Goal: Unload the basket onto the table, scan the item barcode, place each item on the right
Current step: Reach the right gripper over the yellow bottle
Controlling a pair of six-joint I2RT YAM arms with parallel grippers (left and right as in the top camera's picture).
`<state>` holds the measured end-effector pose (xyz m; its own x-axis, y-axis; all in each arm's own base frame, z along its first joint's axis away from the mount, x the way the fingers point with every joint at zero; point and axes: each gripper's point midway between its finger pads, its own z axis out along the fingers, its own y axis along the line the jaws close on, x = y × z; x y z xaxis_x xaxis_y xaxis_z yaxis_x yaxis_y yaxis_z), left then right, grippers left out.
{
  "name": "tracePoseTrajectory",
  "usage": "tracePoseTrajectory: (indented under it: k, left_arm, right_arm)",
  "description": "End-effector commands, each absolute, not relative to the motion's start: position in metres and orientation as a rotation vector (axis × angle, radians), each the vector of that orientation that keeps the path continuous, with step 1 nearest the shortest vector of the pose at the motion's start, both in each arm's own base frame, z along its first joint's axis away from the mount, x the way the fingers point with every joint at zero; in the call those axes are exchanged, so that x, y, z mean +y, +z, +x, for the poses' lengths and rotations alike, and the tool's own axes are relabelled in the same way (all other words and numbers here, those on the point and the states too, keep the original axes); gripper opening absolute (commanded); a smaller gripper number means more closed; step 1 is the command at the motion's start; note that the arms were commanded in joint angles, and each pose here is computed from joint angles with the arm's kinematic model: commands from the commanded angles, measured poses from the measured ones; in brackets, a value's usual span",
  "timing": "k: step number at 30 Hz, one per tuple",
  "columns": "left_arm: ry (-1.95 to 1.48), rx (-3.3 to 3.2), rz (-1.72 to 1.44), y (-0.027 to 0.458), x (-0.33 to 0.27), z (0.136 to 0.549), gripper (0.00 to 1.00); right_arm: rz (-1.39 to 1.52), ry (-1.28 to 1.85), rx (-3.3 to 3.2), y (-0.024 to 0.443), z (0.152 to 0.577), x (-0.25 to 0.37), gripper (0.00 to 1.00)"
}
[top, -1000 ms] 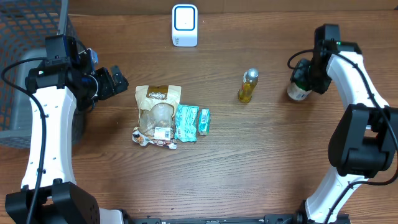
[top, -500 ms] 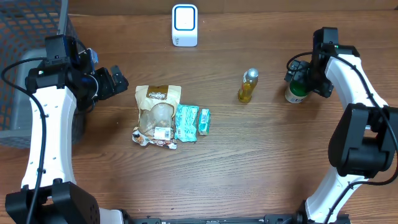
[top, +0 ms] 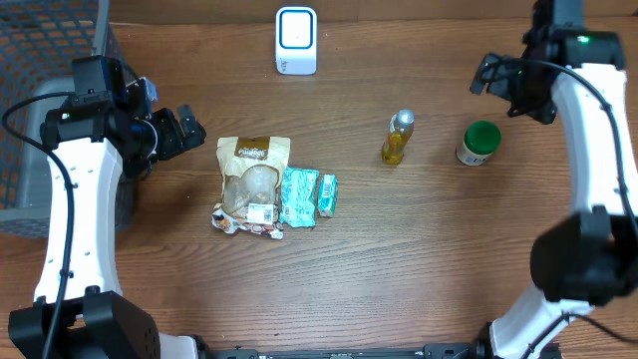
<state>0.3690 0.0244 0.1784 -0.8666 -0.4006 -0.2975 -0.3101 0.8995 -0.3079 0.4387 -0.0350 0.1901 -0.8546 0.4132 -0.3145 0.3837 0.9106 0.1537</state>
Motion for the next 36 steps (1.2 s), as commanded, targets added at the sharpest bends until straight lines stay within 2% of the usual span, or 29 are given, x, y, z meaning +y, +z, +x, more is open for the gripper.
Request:
tracePoseTrajectory:
  k: [1, 6, 15, 21, 28, 36]
  left_arm:
    - [-0.358, 2.684, -0.471, 0.189, 0.023, 0.373, 1.0]
    - [-0.358, 2.684, -0.471, 0.189, 0.023, 0.373, 1.0]
    - [-0.358, 2.684, -0.471, 0.189, 0.023, 0.373, 1.0]
    - [-0.359, 2.684, -0.472, 0.189, 0.023, 0.373, 1.0]
    - [-0.358, 2.684, -0.471, 0.189, 0.023, 0.373, 1.0]
    - [-0.358, 2.684, -0.471, 0.189, 0.023, 0.373, 1.0]
  right_arm:
    - [0.348, 0.367, 2.762, 0.214, 0.425, 0.005, 1.0]
    - [0.151, 0.435, 2.822, 0.204, 0.414, 0.038, 1.0]
    - [-0.042, 0.409, 2.784, 0.206, 0.421, 0.09, 1.0]
    - [0.093, 0.209, 2.809, 0.194, 0.418, 0.094, 1.0]
    - [0.008, 0.211, 2.816, 0.158, 0.416, 0.124, 1.0]
    - [0.016, 0.139, 2.769, 0.124, 0.427, 0.118, 1.0]
